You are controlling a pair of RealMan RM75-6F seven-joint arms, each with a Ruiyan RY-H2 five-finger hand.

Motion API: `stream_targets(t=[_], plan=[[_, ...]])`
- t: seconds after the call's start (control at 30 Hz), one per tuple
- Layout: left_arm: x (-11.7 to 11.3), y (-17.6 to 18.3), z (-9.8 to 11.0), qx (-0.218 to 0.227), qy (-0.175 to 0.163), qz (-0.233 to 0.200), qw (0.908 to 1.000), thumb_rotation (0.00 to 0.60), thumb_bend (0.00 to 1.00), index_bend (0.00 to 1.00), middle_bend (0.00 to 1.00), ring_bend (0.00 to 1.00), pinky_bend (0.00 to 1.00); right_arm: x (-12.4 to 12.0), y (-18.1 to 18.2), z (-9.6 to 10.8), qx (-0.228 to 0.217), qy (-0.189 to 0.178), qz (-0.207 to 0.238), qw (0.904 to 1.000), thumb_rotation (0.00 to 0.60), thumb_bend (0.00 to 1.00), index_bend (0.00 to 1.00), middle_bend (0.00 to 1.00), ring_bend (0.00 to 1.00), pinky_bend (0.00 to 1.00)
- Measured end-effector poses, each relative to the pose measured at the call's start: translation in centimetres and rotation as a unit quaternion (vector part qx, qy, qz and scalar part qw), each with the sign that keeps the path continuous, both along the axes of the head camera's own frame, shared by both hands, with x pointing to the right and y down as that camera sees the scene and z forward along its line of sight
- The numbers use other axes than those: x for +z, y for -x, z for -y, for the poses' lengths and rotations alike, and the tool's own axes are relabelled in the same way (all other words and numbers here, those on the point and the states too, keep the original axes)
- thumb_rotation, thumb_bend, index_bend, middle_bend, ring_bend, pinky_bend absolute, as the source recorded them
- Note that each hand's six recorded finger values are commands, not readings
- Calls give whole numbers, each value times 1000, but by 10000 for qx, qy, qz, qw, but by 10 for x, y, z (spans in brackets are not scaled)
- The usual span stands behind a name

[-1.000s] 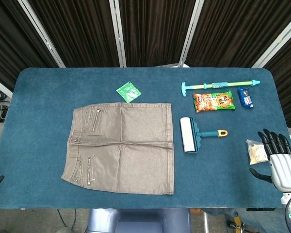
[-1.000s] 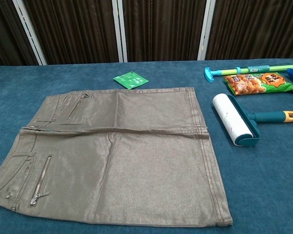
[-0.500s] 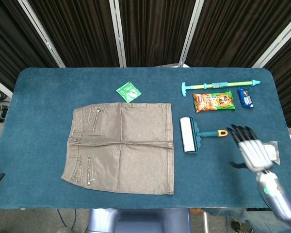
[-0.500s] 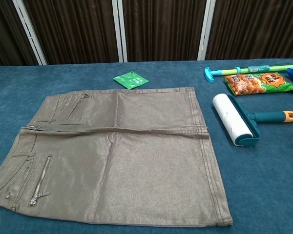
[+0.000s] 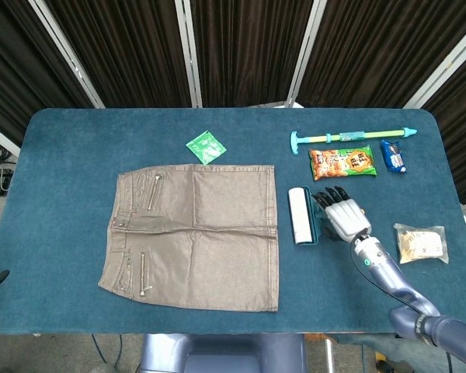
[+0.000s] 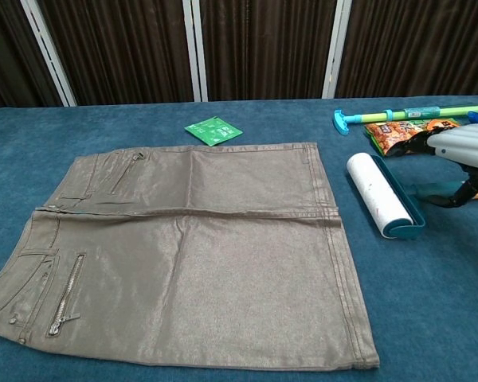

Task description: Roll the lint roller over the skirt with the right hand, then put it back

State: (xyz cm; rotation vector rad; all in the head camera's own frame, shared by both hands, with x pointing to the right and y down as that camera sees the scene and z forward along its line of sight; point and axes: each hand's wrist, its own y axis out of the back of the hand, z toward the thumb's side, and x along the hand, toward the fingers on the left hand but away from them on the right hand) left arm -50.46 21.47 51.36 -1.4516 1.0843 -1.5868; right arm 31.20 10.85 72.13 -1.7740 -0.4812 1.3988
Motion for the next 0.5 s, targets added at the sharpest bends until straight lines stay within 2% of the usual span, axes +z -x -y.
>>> stream_targets(t=[0.23,0.5], plan=[[4,0,1,-13,50,23,10000,600,0,0,0,0,0,16,-3,6,-331,-84,-438,9985,600,323,125,125,0,0],[3,-1,1,-3,41,10,10000,600,0,0,0,0,0,23,-21,7,-364,-66,-734,9966,600,325,145,148,8,0]])
